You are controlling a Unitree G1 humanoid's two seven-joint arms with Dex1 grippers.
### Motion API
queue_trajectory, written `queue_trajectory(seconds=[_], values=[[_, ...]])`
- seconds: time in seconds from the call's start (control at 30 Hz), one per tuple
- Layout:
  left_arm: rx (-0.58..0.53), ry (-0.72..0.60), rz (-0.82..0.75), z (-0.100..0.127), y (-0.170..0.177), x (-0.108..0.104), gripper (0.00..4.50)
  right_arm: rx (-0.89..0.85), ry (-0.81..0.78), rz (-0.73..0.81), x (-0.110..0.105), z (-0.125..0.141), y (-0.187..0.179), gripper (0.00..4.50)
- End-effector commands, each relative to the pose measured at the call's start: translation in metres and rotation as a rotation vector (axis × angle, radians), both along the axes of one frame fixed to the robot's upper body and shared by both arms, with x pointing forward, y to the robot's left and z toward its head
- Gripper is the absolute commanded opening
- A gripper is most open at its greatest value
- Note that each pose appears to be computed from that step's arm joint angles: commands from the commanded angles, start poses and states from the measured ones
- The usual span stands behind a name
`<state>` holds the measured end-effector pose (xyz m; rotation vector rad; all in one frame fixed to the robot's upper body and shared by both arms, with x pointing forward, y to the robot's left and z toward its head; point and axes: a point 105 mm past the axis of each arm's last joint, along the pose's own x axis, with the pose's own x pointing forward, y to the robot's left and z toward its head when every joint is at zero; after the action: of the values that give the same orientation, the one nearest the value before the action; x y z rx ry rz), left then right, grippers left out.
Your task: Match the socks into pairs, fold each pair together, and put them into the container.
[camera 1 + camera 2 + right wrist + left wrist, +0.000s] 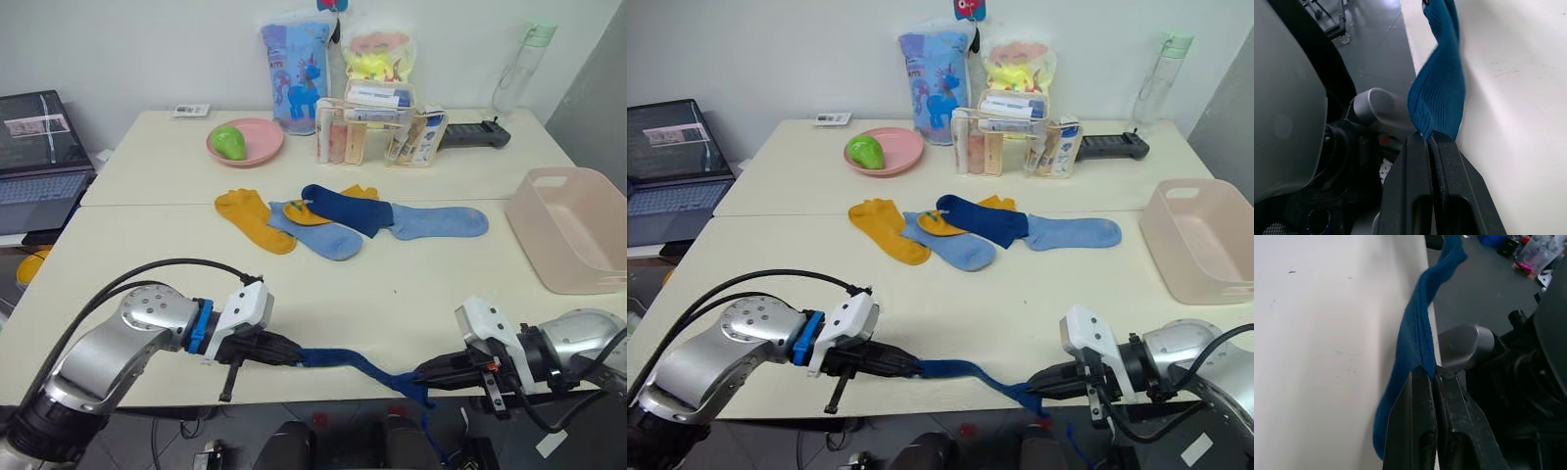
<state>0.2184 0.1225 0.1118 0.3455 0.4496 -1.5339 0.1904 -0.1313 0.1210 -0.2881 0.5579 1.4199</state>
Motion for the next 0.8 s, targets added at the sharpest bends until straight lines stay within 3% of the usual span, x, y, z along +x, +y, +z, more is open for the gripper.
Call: queue_trajectory(seconds=[0.03, 0.27, 0.53, 0.67, 0.8], values=[[0.015, -0.023, 0.026, -0.008, -0.005, 0.009, 0.05, -0.038, -0.118, -0.035, 0.023, -0.001, -0.005, 0.0], [0.024, -0.059, 0.115, -0.014, -0.012, 0.04, 0.05, -0.141, -0.305, -0.073, 0.07, -0.002, -0.017, 0.0], [0.014, -0.045, 0.178, -0.016, -0.019, 0.06, 0.05, -0.182, -0.401, -0.021, 0.089, -0.008, -0.013, 0.0], [0.058, -0.109, 0.212, -0.021, -0.015, 0.076, 0.05, -0.192, -0.456, -0.037, 0.104, -0.009, -0.011, 0.0], [0.01, -0.189, 0.311, -0.01, -0.016, 0.1, 0.93, -0.169, -0.491, -0.092, 0.116, -0.001, -0.013, 0.0]])
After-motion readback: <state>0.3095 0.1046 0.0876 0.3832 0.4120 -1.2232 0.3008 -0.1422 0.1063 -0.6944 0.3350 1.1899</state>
